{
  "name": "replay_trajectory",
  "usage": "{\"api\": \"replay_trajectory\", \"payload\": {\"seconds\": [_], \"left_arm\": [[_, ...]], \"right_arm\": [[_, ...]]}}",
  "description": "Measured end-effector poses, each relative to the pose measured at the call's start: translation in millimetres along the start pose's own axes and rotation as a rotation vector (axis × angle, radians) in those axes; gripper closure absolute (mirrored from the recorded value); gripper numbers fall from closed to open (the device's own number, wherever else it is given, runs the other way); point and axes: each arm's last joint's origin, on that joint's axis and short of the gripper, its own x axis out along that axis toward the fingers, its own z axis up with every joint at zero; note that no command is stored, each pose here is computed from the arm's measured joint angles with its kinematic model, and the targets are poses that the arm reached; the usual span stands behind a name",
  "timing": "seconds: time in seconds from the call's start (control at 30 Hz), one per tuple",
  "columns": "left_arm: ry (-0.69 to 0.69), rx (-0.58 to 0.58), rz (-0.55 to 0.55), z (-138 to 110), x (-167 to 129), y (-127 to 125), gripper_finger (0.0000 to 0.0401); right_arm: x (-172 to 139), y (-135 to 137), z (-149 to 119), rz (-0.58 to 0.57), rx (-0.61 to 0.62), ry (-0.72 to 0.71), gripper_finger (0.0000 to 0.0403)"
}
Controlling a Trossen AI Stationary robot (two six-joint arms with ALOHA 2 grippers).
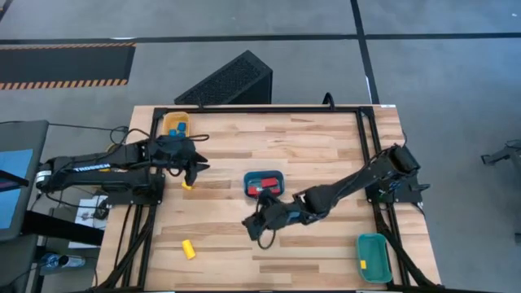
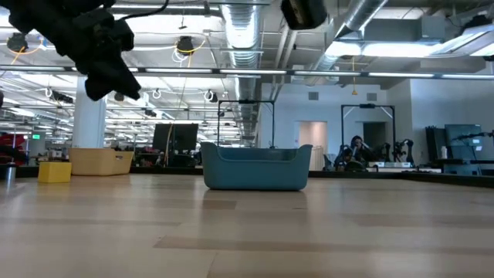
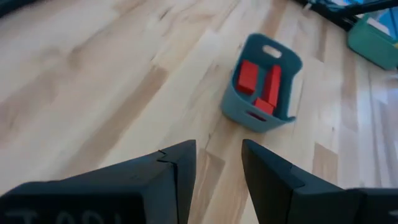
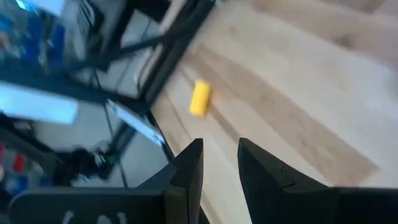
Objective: Sort & place blocks by color
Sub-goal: Put the top yellow block into the green bin
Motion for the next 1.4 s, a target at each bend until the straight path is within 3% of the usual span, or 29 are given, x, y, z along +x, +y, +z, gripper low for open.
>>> {"api": "replay_trajectory", "payload": {"seconds": [0.27, 0.47, 0.8, 1.0, 1.2, 1.4], "left_arm": [[0.044, -0.136, -0.040, -24, 12, -12, 0.0287], [0.043, -0.193, -0.013, -36, 9, -28, 0.0287], [0.281, -0.367, 0.289, -72, -1, -15, 0.0285], [0.345, -0.362, 0.376, -83, 7, -10, 0.0248], [0.397, -0.317, 0.548, -97, 23, -3, 0.0199], [0.466, -0.261, 0.628, -105, 37, -3, 0.0211]], "right_arm": [[-16, -2, -47, -0.107, -0.072, 0.137, 0.0285], [-21, -3, -59, -0.135, -0.113, 0.167, 0.0285], [-16, -8, -49, -0.163, -0.189, 0.133, 0.0285], [-13, -10, -41, -0.173, -0.202, 0.122, 0.0285], [-13, -10, -42, -0.169, -0.203, 0.122, 0.0285], [-14, -9, -44, -0.164, -0.197, 0.128, 0.0285]]}}
